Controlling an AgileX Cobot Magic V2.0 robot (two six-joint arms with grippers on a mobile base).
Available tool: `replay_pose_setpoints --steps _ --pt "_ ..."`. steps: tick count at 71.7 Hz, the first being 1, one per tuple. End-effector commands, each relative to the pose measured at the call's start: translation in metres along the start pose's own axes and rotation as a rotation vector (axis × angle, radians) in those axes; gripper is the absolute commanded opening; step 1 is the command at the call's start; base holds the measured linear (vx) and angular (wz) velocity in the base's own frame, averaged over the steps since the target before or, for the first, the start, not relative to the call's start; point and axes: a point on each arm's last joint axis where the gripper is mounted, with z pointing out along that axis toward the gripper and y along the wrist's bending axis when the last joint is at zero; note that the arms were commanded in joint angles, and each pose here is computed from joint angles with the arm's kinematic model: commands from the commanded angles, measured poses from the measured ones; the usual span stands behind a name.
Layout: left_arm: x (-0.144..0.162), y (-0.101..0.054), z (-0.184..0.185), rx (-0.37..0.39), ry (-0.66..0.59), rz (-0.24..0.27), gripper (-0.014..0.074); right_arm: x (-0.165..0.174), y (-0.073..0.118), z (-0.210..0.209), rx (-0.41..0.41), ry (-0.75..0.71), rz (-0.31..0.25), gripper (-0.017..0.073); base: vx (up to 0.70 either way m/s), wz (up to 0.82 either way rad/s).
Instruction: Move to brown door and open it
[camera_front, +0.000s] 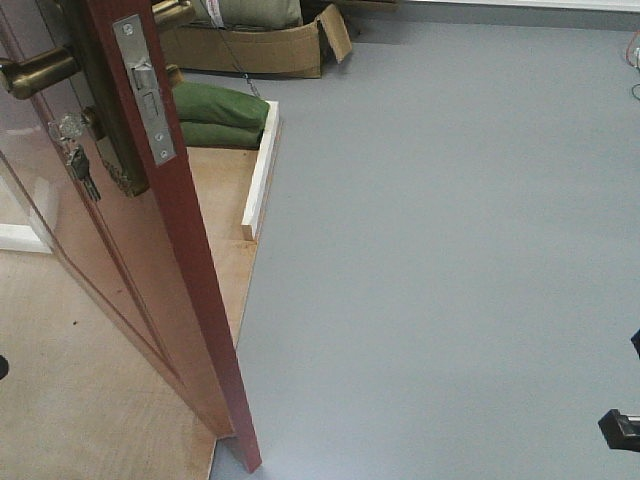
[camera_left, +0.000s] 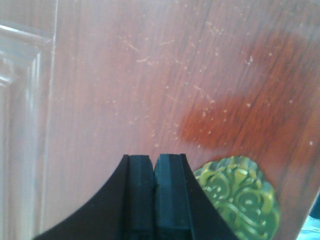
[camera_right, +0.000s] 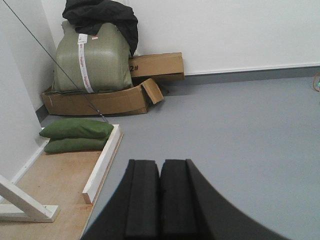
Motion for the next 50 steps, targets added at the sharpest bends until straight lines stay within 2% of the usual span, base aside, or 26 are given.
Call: replay_pose_setpoints --steps 1,50 --pt "-0.0120 -0.0030 -0.0038 0.010 -0.039 -0.001 0.0011 -0.0070 -0.0001 -0.0008 0.001 -0.086 -0.014 0.0000 0.00 -0.01" --pt "-0.0120 -0.0030 -0.0038 0.010 -0.039 -0.001 0.0011 -0.0070 -0.0001 -0.0008 0.001 -0.086 -0.014 0.0000 0.07 -0.03"
